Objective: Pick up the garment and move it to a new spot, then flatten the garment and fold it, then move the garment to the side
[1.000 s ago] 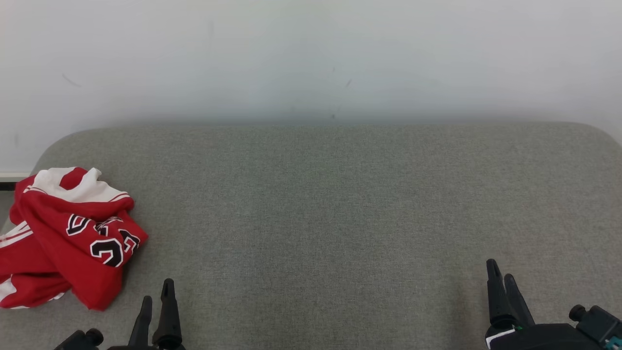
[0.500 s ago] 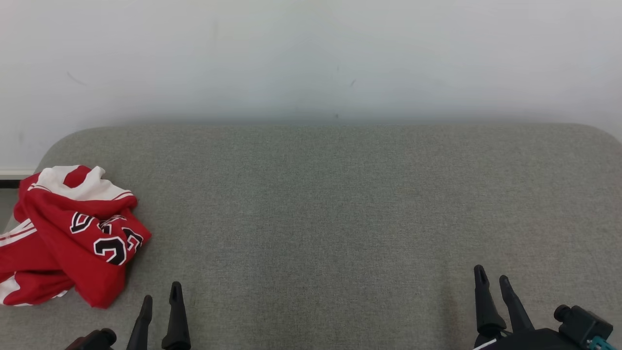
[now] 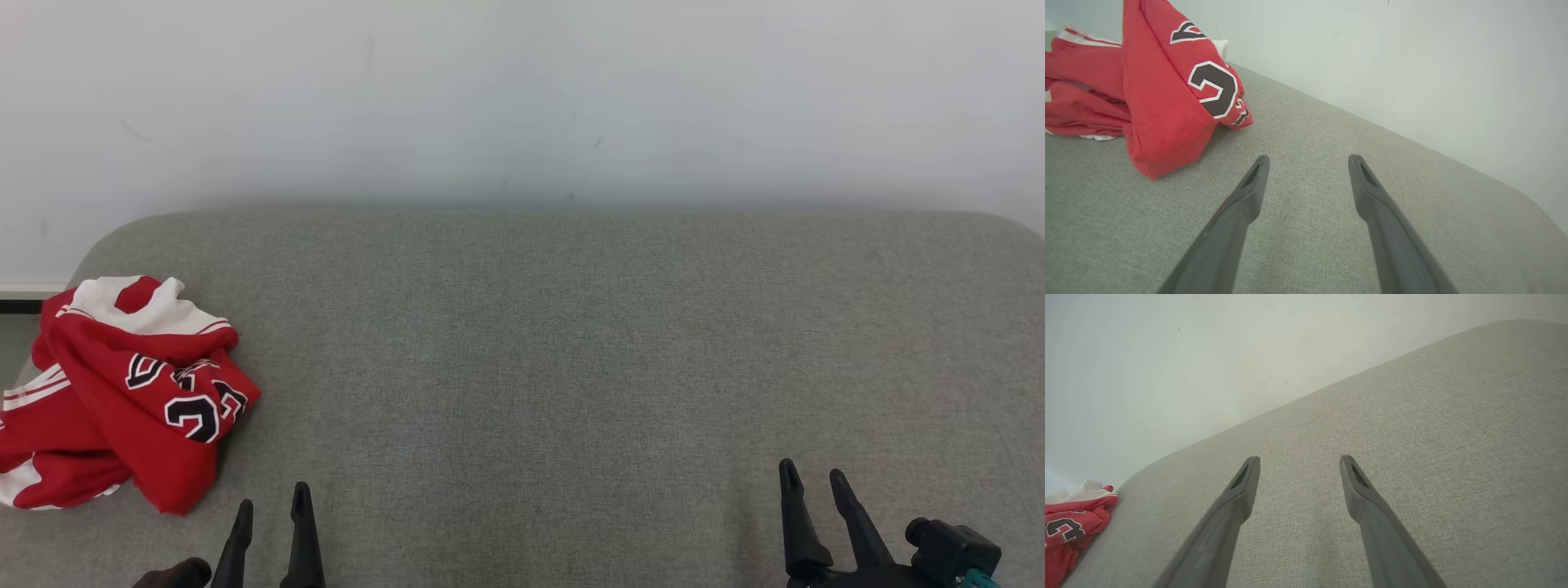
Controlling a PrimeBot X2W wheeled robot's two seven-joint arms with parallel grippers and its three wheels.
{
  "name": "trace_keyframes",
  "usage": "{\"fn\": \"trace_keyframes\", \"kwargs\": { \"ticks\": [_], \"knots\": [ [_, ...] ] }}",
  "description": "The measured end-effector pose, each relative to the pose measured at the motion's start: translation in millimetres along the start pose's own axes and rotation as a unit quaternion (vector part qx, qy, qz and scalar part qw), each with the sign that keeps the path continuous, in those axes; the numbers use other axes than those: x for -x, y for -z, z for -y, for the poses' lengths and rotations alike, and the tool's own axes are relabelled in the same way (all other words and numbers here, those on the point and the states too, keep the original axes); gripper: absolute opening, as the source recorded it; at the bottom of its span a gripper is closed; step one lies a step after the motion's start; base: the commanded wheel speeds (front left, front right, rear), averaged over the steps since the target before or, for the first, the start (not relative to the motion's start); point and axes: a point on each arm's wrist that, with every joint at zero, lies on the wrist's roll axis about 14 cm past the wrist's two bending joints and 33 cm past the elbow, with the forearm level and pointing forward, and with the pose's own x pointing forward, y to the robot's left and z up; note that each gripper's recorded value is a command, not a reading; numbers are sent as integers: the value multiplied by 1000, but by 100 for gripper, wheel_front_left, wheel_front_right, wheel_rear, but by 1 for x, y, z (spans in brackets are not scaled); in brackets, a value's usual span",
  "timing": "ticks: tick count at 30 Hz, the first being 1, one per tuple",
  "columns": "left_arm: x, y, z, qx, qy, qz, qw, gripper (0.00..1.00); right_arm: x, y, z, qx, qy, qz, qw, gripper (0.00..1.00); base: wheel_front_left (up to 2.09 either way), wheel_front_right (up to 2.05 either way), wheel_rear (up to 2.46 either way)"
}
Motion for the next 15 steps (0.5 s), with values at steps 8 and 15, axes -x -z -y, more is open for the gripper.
{"fn": "trace_keyframes", "kwargs": {
  "ticks": [8,15],
  "knots": [
    [2,-4,2,-41,7,12,999,100,1,3,-5,36,-12,-2,999,100,0,0,0],
    [6,-5,4,-71,13,17,997,100,3,6,-8,72,-20,-6,997,100,0,0,0]
  ]
}}
